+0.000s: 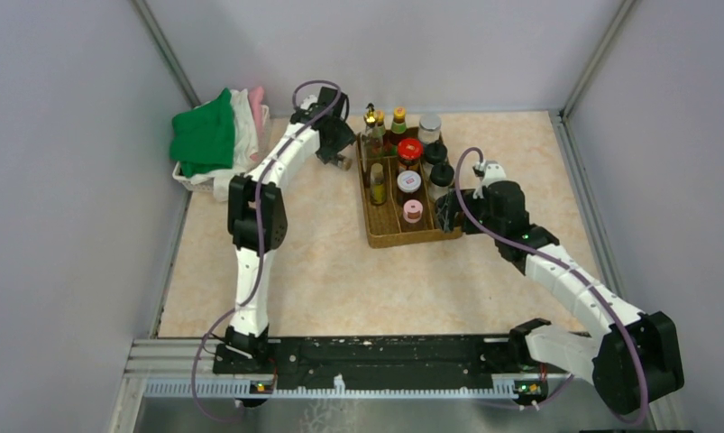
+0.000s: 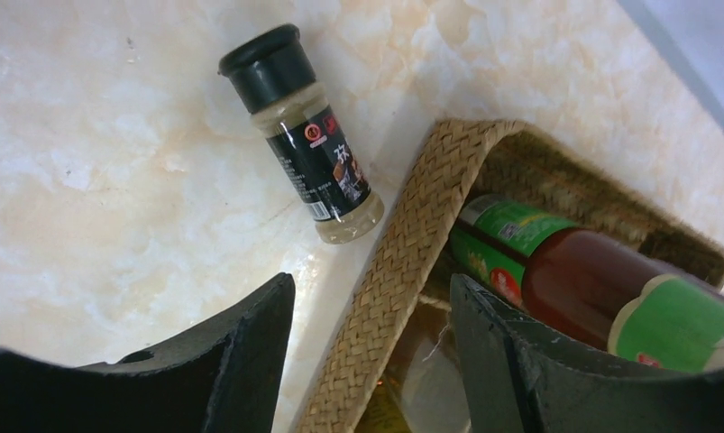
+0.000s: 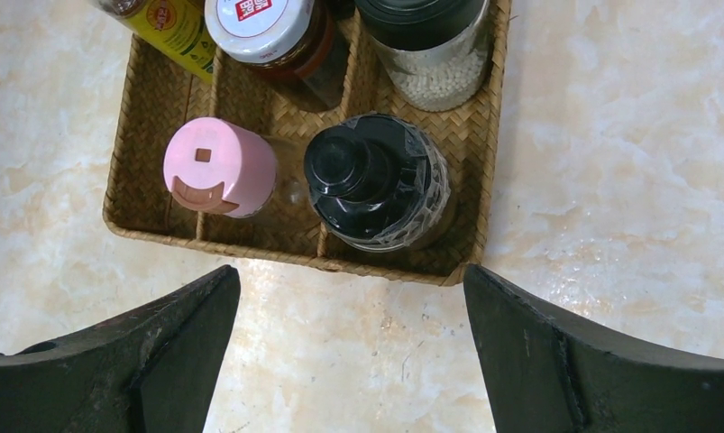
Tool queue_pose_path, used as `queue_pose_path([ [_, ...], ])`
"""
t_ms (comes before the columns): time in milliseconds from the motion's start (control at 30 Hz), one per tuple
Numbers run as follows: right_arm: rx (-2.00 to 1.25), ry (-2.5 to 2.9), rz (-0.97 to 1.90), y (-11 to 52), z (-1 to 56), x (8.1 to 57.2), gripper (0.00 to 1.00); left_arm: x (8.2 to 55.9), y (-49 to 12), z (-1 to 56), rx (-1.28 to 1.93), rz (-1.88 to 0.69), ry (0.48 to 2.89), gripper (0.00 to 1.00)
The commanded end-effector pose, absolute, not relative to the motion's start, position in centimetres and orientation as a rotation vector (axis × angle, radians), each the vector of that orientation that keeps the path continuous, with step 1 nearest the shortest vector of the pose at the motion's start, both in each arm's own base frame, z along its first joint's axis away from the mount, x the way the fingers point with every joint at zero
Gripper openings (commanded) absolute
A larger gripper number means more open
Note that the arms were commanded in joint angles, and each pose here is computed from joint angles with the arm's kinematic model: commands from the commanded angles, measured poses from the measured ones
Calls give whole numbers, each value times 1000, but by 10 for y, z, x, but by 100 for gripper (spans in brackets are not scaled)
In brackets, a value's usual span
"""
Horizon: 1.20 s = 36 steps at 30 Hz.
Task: Organize the condiment bottles
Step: Pick up the bottle from the center of the board.
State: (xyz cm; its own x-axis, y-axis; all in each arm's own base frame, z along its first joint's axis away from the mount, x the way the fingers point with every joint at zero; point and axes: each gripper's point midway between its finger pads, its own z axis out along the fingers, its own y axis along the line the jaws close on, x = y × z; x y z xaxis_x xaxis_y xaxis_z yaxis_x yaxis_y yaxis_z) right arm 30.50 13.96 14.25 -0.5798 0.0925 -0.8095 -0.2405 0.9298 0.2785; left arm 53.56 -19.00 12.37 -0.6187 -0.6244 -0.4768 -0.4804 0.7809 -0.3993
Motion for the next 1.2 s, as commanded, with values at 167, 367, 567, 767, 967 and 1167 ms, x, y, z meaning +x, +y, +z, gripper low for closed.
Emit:
queue_pose_path([
  [167, -111, 2112, 492, 146, 146, 312, 94, 545, -186, 119, -1085, -222, 2242, 70],
  [367, -121, 2126, 496, 149, 138, 315, 94, 551, -186, 99, -1093, -192, 2253, 70],
  [567, -128, 2135, 502, 151, 131, 317, 93, 551, -183, 87, -1104, -161, 2258, 71],
  [767, -131, 2141, 506, 152, 127, 318, 93, 556, -185, 77, -1100, -169, 2259, 70],
  [967, -133, 2147, 509, 153, 123, 318, 93, 560, -184, 66, -1116, -167, 2259, 70],
  [1167, -133, 2167, 513, 154, 116, 317, 93, 564, -180, 60, -1122, -165, 2256, 69],
])
